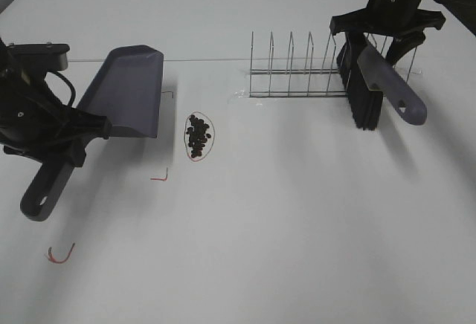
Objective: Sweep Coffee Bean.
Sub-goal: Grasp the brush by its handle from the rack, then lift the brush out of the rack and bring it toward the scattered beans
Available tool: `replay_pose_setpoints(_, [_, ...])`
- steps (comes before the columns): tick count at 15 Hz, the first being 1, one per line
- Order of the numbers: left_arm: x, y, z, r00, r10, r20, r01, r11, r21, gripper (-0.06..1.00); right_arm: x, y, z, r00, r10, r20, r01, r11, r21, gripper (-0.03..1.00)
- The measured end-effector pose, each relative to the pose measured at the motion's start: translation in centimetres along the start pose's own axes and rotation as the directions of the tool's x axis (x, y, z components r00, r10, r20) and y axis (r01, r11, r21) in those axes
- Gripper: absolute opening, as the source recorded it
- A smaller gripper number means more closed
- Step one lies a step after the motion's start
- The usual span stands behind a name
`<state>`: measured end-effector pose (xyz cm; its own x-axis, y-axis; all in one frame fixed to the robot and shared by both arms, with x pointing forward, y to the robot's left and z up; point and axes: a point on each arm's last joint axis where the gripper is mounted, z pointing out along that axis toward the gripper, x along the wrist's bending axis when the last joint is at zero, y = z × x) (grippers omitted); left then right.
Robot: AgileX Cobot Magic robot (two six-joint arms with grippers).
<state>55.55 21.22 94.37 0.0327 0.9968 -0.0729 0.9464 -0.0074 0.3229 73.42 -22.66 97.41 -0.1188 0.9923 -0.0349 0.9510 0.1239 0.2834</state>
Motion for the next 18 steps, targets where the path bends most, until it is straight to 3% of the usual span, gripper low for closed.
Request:
replay_pose_setpoints(2, [0.0,0.0,0.0,1.000,0.000,0.000,0.000,1.000,0.000,0.35,0.0,-0.1,1.2,1.000,-0.001,0.002,0.001,1.000,0.019,0.68])
replay_pose_setpoints(8, [0.0,0.0,0.0,1.000,0.000,0.000,0.000,1.000,0.000,0.35,-0.2,0.0,1.7,0.999,0.022,0.024,-0.022,1.000,0.011,0.39])
replay_pose_setpoints(18, [0.0,0.0,0.0,1.000,0.000,0.000,0.000,1.000,0.000,0.35,-0.3,0.3,0.5,0.998,0.060,0.033,-0.061,0.997,0.039,0.39])
